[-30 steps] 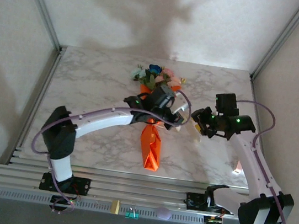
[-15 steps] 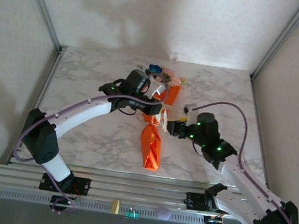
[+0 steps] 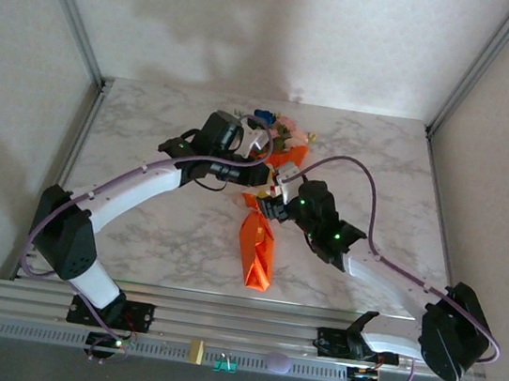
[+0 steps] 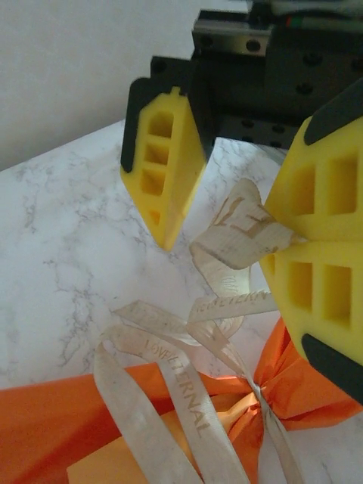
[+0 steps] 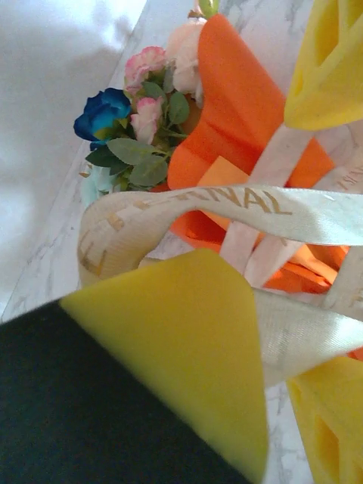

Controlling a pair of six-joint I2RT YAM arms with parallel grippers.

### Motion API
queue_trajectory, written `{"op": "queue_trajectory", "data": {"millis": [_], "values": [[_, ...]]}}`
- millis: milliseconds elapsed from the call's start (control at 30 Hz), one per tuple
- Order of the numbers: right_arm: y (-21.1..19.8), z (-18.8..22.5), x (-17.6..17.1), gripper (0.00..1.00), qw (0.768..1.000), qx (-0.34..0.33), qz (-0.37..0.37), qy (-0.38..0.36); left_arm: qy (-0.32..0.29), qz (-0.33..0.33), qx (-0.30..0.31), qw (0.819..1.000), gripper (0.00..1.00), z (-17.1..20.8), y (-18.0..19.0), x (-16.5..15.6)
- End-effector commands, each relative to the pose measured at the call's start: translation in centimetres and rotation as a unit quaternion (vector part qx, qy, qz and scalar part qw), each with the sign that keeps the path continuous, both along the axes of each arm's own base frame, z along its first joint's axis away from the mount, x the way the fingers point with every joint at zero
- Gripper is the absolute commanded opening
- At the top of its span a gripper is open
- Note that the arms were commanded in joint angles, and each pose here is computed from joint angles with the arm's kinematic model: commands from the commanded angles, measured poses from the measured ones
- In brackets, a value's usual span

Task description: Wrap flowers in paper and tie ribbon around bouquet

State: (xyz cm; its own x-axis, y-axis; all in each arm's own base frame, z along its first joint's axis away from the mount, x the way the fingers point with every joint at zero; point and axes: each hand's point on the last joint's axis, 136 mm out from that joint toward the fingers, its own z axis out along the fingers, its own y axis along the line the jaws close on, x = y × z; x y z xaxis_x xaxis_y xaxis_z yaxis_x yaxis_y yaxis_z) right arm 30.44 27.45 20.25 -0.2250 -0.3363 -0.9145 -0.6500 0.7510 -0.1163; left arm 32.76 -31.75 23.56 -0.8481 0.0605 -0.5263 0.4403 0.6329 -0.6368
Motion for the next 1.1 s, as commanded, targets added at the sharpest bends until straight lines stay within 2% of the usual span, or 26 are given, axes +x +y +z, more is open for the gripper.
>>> {"op": "queue_trajectory", "data": {"millis": [0,200,367,500,733,900,1067], "values": [[0.9,2.6,1.3,0.74,0.999,0.007,-0.005,-0.043,-0.01,0.004,-0.033,0.999,0.0,2.0,0.1,0.0],[0.9,2.4,1.9,0.64,0.999,0.007,-0.018,-0.03,-0.007,0.013,-0.034,0.999,0.0,1.8,0.2,0.3],[0.5,1.7,1.4,0.46,1.0,0.015,-0.015,-0.005,0.0,0.029,-0.034,0.999,0.0,1.5,0.8,0.8],[0.4,0.7,0.7,0.41,0.999,0.037,-0.005,0.026,0.011,0.042,-0.052,0.998,0.0,1.6,1.1,1.2],[0.2,-0.9,1.5,0.4,0.997,0.055,-0.013,0.061,0.026,0.047,-0.074,0.996,0.0,1.3,1.0,1.3],[-0.2,-1.7,1.8,0.33,0.996,0.057,-0.024,0.071,0.029,0.056,-0.079,0.995,0.0,1.5,1.3,1.6],[-0.1,-1.7,2.3,0.21,0.994,0.066,-0.028,0.08,0.037,0.059,-0.084,0.994,0.0,1.2,1.4,1.7]]}}
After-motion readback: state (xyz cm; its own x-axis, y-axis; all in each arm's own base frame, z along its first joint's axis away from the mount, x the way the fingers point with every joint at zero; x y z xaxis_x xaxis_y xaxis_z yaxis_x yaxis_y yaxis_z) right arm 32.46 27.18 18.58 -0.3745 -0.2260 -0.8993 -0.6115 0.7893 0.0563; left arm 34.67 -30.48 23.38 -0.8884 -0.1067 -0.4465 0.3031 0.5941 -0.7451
